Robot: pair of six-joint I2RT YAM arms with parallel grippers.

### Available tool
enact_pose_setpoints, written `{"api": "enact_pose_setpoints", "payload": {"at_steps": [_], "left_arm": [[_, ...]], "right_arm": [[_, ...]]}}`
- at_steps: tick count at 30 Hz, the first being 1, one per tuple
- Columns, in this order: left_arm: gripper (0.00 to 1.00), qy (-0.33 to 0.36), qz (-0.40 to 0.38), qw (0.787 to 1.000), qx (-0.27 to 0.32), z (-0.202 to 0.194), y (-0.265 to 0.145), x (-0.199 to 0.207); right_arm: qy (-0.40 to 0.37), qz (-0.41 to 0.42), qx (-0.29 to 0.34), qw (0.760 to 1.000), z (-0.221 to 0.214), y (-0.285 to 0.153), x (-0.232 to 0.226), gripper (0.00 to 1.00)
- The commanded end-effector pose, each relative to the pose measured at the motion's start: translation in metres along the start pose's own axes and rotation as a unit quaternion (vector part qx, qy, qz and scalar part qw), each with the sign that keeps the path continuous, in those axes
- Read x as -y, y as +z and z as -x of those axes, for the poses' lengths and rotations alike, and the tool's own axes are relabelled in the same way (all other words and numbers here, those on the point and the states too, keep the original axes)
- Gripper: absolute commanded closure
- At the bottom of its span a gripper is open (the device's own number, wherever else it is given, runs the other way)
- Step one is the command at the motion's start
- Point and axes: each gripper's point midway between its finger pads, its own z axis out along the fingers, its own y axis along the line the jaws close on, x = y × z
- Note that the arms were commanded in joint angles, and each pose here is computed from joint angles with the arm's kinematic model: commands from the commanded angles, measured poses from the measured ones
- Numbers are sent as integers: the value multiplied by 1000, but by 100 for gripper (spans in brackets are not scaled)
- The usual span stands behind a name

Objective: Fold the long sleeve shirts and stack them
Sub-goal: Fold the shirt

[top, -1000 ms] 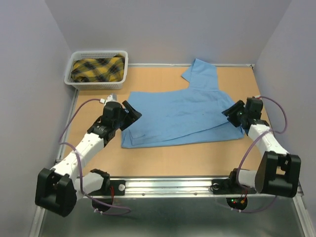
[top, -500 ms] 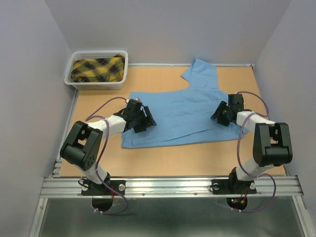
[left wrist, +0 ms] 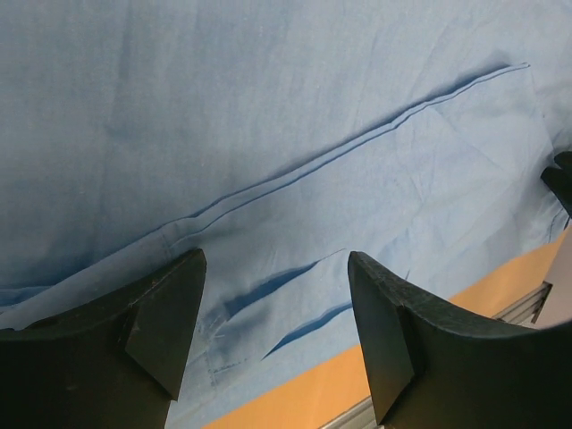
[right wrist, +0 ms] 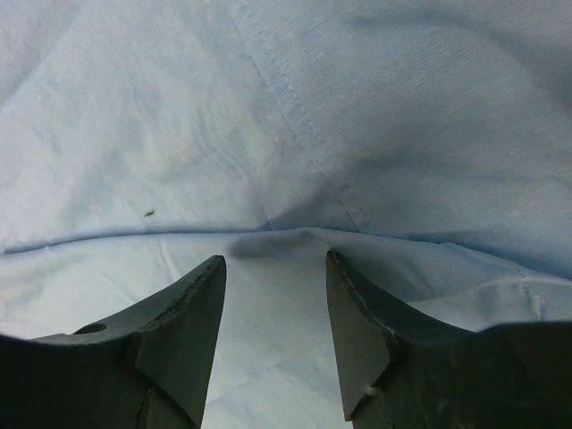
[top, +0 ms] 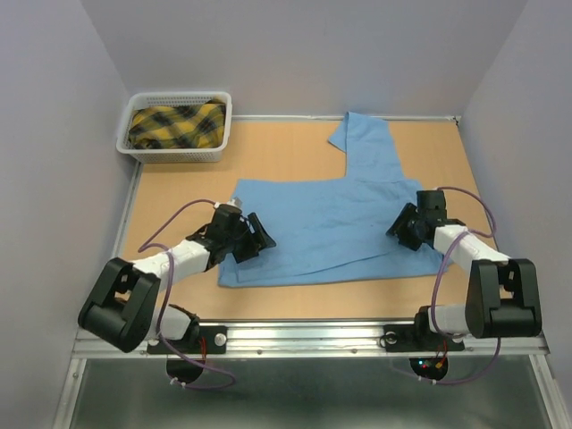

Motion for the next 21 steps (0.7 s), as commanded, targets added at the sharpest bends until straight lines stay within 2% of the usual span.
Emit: {"api": "enact_pose_setpoints", "payload": {"at_steps": [1, 3, 7, 8, 10, 11, 15, 16, 17, 18, 21], "left_arm": [[23, -12, 68, 997, -23, -26, -20, -40], [22, 0, 77, 997, 5, -12, -30, -35], [18, 45, 86, 993, 64, 35, -49, -9], [18, 52, 82, 992, 86, 57, -57, 6], [17, 77, 118, 984, 108, 84, -56, 2], [17, 81, 117, 982, 125, 104, -61, 15], [17, 117, 189, 966, 134, 158, -46, 2], [17, 145, 203, 960, 130, 168, -44, 0], [16, 161, 203, 955, 142, 187, -45, 12], [15, 176, 225, 951, 118, 188, -32, 2], [15, 232, 246, 934, 111, 211, -18, 2]], "right_arm": [[8, -64, -51, 997, -37, -16, 35, 45], [-2, -50, -40, 998, -28, -25, 28, 45], [-28, 0, 21, 999, 27, -49, -13, 45], [-43, 5, 31, 999, 39, -55, -20, 45], [-64, 8, 52, 997, 60, -60, -30, 45], [-79, 11, 71, 994, 81, -64, -41, 45], [-113, -7, 110, 987, 127, -65, -58, 43], [-119, -9, 113, 986, 134, -64, -61, 42], [-127, -13, 117, 985, 140, -62, -62, 41], [-130, -15, 121, 984, 150, -59, -67, 40], [-136, -21, 124, 983, 163, -51, -74, 31]]}}
